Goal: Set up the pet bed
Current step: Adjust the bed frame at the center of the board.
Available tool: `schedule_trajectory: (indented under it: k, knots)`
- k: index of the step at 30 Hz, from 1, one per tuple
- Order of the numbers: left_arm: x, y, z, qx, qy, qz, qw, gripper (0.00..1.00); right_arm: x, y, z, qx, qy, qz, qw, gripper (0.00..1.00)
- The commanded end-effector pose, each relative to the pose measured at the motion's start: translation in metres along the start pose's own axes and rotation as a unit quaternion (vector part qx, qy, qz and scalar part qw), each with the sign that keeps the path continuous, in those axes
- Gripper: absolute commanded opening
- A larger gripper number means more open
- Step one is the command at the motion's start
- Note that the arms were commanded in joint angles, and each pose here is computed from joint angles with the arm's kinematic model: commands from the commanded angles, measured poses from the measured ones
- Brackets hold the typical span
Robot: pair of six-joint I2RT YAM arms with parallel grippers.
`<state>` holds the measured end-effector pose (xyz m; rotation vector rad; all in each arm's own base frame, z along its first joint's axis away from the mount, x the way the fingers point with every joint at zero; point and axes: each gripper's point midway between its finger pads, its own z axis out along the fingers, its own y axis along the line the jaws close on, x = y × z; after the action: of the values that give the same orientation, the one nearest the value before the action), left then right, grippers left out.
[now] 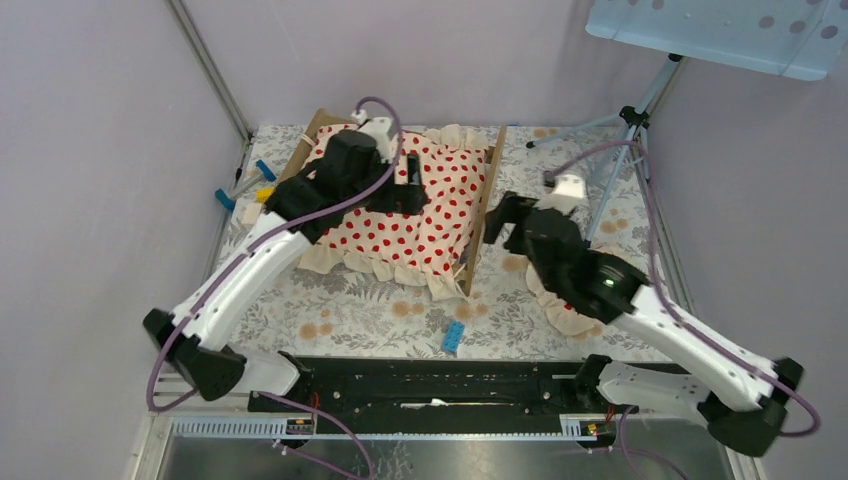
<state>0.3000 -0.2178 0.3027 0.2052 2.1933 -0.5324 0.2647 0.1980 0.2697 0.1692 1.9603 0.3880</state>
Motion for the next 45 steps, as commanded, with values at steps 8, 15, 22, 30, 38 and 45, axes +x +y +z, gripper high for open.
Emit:
schedule_trajectory:
  k: [8,15,22,30,38,45]
  knots:
    - [-0.047,-0.139,0.055,0.099,-0.035,0.065,0.992,0.99,-0.103,-0.096,-0.116,0.069,-0.156,0.071,0.983,0.89]
    - [-0.014,-0.147,0.114,0.048,0.027,0.113,0.992,0.94,-0.095,-0.114,-0.125,0.079,-0.158,0.063,0.982,0.86]
    - [0.007,-0.127,0.135,0.009,0.059,0.157,0.986,0.67,-0.087,-0.109,-0.118,0.071,-0.151,0.050,0.985,0.84]
    - [0.024,-0.135,0.099,0.098,0.085,0.232,0.964,0.15,-0.073,-0.103,-0.102,0.070,-0.134,0.015,0.988,0.84]
    - [0.044,-0.137,0.054,0.206,0.091,0.340,0.913,0.01,-0.061,-0.093,-0.093,0.043,-0.124,0.010,0.991,0.84]
    - [0.089,-0.124,0.003,0.309,0.141,0.436,0.833,0.00,-0.053,-0.082,-0.085,0.021,-0.111,-0.014,0.993,0.85]
